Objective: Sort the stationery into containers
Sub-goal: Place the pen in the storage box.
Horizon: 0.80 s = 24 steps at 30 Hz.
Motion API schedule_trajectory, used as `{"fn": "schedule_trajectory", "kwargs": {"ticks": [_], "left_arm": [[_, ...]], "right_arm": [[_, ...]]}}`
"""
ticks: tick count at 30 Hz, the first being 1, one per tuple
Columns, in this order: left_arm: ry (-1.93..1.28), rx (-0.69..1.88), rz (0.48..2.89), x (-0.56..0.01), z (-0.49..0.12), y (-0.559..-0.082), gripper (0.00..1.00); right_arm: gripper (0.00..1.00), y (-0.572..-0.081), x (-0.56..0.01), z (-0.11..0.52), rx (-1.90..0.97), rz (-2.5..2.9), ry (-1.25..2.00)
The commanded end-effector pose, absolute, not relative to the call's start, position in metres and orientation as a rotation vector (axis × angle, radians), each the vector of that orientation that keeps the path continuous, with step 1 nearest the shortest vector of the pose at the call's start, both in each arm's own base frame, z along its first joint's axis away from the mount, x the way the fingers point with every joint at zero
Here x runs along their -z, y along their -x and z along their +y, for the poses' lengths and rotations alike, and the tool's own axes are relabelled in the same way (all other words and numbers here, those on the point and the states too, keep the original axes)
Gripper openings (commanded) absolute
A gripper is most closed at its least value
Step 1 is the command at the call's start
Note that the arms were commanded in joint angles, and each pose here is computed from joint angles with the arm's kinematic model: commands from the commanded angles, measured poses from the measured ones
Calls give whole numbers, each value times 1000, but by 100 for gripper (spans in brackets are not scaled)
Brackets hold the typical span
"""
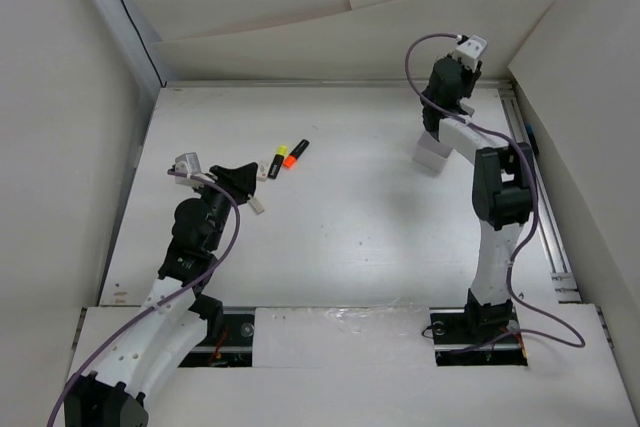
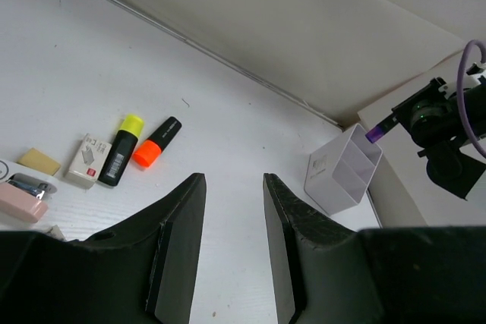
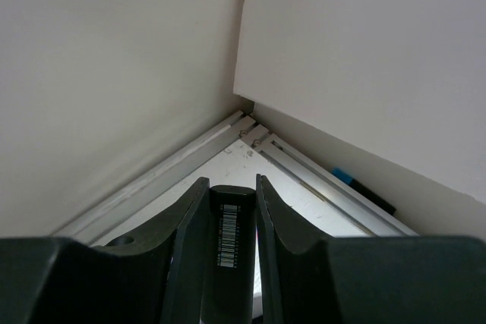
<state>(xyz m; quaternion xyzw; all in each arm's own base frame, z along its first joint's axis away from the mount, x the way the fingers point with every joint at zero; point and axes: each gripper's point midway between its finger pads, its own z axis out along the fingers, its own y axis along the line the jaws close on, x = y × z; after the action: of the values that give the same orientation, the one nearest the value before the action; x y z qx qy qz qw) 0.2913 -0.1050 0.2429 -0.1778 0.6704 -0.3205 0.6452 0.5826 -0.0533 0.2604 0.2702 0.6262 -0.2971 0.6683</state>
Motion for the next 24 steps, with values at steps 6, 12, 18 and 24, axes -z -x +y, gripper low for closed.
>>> {"fn": "schedule_trajectory", "kwargs": {"ticks": [6,12,18,24], "left_arm": [[374,744,1464,-265,-106,-292,33],[381,739,1451,-268,-104,-291,33],[374,746,1454,-268,-105,-290,33],[365,756,1447,-272,-107,-290,33]], "right_arm": [[10,-578,-263,-55,716,1362,-615],[10,-573,-256,-59,775,1357,-599],[10,-570,-243,-56,788,1371,-589],[10,-569,-226,-53,821,1394,-595]]}}
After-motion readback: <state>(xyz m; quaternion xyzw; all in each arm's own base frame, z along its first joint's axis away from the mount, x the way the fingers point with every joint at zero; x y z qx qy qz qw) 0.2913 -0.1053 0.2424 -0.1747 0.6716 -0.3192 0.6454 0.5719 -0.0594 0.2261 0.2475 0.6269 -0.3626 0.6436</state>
